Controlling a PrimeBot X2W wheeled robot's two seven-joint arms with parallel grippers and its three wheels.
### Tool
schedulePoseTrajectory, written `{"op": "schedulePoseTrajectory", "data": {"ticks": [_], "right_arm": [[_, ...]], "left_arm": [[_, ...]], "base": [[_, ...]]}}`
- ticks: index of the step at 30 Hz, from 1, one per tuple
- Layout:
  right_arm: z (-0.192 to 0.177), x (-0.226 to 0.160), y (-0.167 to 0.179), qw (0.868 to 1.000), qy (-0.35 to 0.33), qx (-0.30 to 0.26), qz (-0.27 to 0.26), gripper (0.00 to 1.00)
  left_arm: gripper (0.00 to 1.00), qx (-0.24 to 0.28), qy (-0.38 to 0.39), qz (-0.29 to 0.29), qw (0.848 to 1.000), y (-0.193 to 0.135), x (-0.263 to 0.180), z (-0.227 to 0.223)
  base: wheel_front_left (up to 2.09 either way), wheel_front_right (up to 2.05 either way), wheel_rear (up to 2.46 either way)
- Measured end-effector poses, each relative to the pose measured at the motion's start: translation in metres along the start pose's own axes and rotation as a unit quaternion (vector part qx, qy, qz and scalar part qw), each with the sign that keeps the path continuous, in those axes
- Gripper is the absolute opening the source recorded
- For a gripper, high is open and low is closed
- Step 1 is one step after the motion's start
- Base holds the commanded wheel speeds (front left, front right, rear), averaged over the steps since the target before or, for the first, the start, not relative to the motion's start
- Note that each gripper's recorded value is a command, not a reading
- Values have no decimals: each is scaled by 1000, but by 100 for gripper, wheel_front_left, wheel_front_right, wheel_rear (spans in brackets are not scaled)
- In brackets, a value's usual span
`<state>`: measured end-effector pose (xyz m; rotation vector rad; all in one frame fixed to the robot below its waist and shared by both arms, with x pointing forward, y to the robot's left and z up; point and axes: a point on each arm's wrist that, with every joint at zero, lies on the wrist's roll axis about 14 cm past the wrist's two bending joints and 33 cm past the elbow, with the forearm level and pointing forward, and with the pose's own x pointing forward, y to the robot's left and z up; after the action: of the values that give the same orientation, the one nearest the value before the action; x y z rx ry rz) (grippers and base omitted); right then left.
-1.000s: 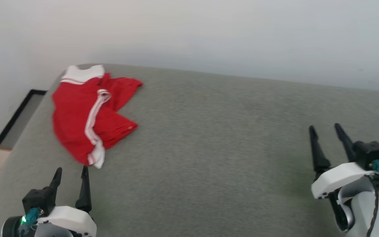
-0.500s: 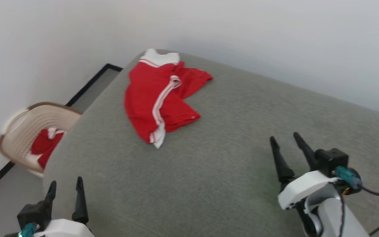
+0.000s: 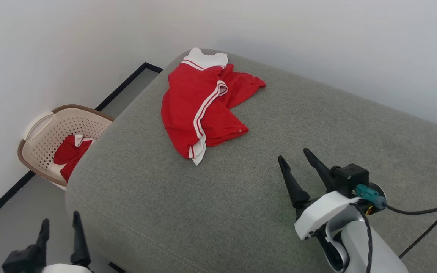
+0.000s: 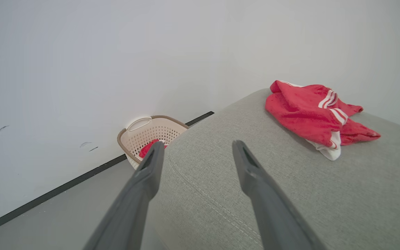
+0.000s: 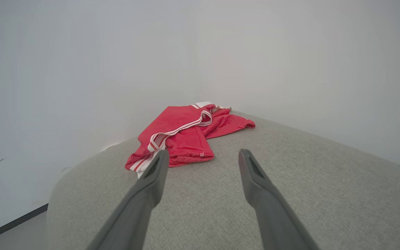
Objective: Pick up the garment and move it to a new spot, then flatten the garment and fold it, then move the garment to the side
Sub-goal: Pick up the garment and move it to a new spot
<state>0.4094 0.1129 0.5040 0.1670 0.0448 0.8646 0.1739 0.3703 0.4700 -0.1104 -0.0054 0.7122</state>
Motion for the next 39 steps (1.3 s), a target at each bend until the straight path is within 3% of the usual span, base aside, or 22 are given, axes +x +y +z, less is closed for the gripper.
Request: {"op": "schedulePoseTrajectory", "data": {"ticks": [3,7,11,17,24,29,33,39], "right_arm": [[2,-2,-9,1000,-3,3,-12,100],[-2,-10,-27,999,-1,5,-37,100],[-4,-16,-44,998,-1,3,-56,100],[-16,-30,-100,993,4,7,-115,100],[-38,-50,-152,984,15,25,-178,100],[-52,-70,-179,974,24,36,-221,100],[-60,-81,-195,968,28,40,-244,100],[-73,-86,-211,963,32,45,-262,100]], "left_arm": [[100,0,8,-21,1000,-13,2,-5],[100,33,8,-96,995,-54,20,-2],[100,71,-17,-160,984,-92,56,19],[100,120,8,-241,963,-150,123,22],[100,162,137,-270,939,-190,194,-8],[100,175,279,-285,900,-210,203,-63],[100,185,337,-279,880,-216,218,-83],[100,213,363,-248,872,-212,249,-109]], "base": [[0,0,0],[0,0,0],[0,0,0],[0,0,0],[0,0,0],[0,0,0],[0,0,0],[0,0,0]]}}
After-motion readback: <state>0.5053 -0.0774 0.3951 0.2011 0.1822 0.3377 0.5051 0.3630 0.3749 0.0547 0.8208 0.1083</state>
